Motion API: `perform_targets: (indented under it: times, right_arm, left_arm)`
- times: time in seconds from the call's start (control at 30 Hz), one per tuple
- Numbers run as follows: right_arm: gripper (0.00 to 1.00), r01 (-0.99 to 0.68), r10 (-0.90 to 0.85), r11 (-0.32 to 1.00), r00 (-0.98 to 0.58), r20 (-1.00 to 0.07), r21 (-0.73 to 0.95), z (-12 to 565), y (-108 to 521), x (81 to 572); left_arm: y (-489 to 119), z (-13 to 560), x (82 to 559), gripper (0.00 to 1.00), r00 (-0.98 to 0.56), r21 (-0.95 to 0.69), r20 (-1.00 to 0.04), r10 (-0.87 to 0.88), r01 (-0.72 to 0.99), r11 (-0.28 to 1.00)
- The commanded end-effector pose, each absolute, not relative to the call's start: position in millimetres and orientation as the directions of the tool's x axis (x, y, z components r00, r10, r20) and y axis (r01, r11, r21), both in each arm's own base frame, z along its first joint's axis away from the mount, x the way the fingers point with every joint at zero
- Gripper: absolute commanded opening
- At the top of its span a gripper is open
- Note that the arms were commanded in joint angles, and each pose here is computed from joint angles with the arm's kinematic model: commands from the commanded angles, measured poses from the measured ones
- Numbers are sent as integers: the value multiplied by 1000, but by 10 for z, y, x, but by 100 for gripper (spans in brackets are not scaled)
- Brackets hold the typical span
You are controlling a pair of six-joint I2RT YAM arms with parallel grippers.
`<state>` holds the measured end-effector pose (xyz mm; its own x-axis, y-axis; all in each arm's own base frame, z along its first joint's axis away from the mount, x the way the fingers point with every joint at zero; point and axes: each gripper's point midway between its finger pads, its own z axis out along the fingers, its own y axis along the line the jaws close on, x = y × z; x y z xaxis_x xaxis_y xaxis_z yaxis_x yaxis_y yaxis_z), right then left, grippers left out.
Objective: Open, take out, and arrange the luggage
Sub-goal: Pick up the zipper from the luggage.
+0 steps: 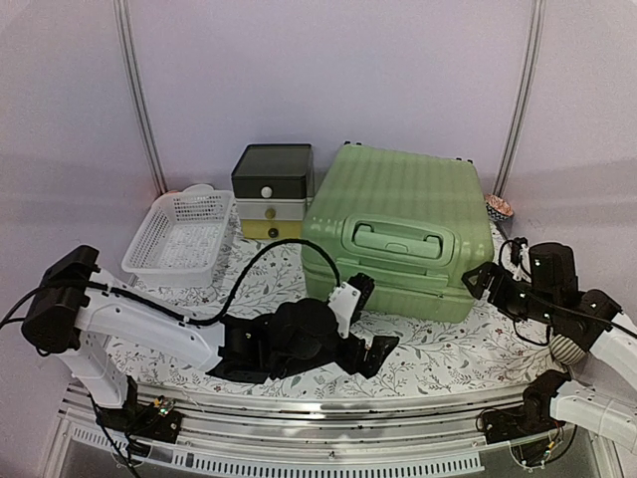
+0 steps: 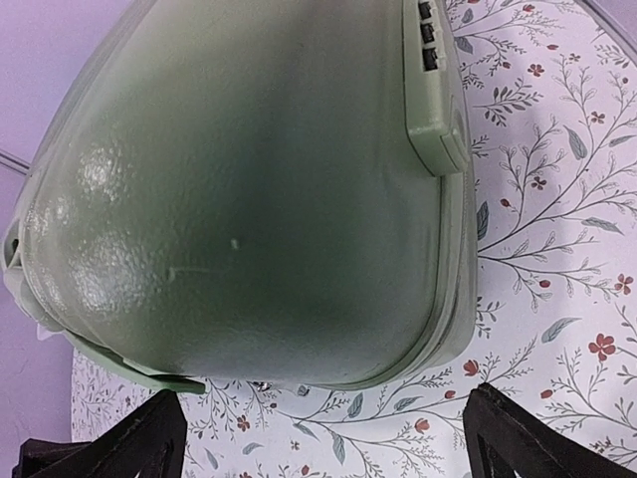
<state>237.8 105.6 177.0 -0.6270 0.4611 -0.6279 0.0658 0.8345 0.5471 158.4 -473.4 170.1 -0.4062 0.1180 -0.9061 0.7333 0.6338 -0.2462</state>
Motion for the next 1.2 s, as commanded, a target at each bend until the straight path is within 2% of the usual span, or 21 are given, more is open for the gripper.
perform_targets:
  times: [0.0, 0.1, 0.13, 0.3, 0.53, 0.73, 0.87, 1.0, 1.1, 1.17]
  right_arm:
    - [100, 8, 426, 828, -658, -621, 560, 1647, 1170, 2358]
    - [82, -39, 372, 836, -695, -616, 548, 1578, 1277, 2340]
    - [80, -40, 357, 843, -705, -612, 537, 1545, 1299, 2337]
    - [80, -71, 315, 853, -719, -619, 516, 1431, 1484, 2286]
    - [81, -91, 294, 844, -745, -598, 529, 1126, 1757, 2214]
    - [82, -93, 334, 842, -684, -648, 532, 1157, 1696, 2243]
    - [87, -54, 389, 849, -609, -691, 526, 1208, 1504, 2278]
    - [89, -155, 368, 824, -585, -723, 545, 1341, 1563, 2219]
    - [85, -185, 350, 822, -582, -734, 539, 1300, 1565, 2180]
    - [78, -177, 348, 826, -588, -730, 536, 1238, 1551, 2170]
  left_arm:
    - [-4739, 1921, 1644, 96, -482, -407, -876, -32, 700, 586]
    - [-4772, 1922, 1708, 93, -537, -488, -838, -97, 658, 574]
    - [-4773, 1928, 1733, 93, -546, -507, -829, -121, 642, 575]
    - [-4680, 2010, 1878, 94, -539, -567, -805, -249, 575, 590]
    - [-4562, 2199, 2065, 91, -537, -640, -762, -360, 547, 539]
    - [-4453, 2196, 2199, 86, -558, -715, -698, -450, 503, 485]
    - [-4398, 2282, 2188, 86, -512, -713, -699, -499, 547, 439]
    - [-4409, 2278, 2202, 85, -498, -706, -705, -504, 559, 435]
    - [-4441, 2253, 2242, 85, -502, -713, -699, -510, 549, 437]
    - [-4464, 2241, 2286, 84, -513, -731, -680, -524, 532, 427]
